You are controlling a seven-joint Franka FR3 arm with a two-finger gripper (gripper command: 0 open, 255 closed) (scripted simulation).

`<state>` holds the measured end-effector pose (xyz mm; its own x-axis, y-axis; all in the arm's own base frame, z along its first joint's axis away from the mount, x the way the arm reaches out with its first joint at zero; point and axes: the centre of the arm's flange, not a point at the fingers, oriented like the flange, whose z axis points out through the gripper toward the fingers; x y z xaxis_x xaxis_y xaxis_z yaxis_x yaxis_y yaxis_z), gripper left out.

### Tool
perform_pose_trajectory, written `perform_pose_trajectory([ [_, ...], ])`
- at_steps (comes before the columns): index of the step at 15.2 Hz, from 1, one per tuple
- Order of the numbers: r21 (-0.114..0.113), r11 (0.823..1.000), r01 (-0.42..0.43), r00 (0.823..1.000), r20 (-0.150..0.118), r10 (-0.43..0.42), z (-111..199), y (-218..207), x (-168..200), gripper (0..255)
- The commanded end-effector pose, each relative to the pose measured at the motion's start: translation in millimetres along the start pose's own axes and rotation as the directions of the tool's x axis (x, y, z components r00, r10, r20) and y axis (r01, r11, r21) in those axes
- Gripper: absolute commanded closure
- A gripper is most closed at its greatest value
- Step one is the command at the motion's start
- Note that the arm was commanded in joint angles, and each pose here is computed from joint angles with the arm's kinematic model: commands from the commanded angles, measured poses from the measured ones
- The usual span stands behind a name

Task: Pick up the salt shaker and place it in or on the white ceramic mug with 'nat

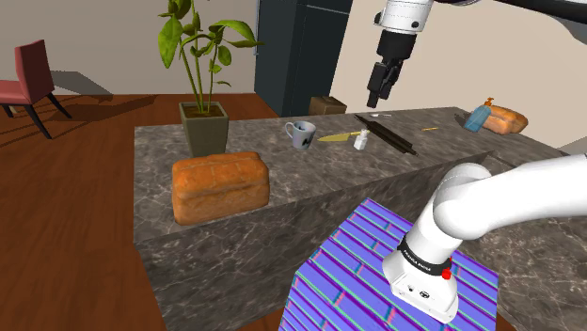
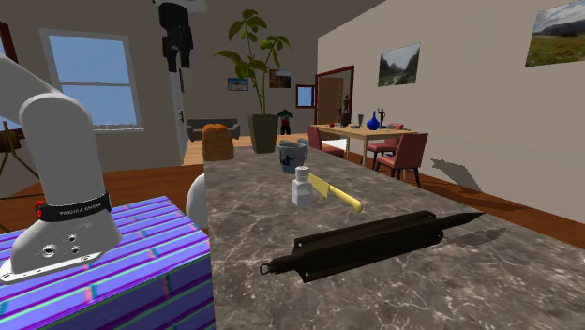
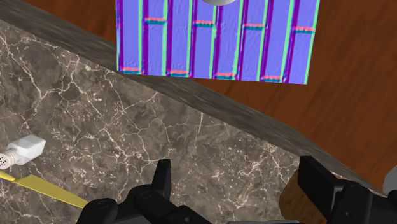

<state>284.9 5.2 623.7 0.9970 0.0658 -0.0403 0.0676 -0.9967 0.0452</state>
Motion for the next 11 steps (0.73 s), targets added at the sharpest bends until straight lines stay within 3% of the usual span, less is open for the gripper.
perform_pose_trajectory([
  [1, 0.000, 1.000, 0.000, 1.000, 0.000, 0.000, 0.0, 0.0, 0.0, 0],
  [11, -0.026, 1.000, -0.014, 1.000, -0.014, 0.013, 70.6, 102.7, 30.5, 0],
])
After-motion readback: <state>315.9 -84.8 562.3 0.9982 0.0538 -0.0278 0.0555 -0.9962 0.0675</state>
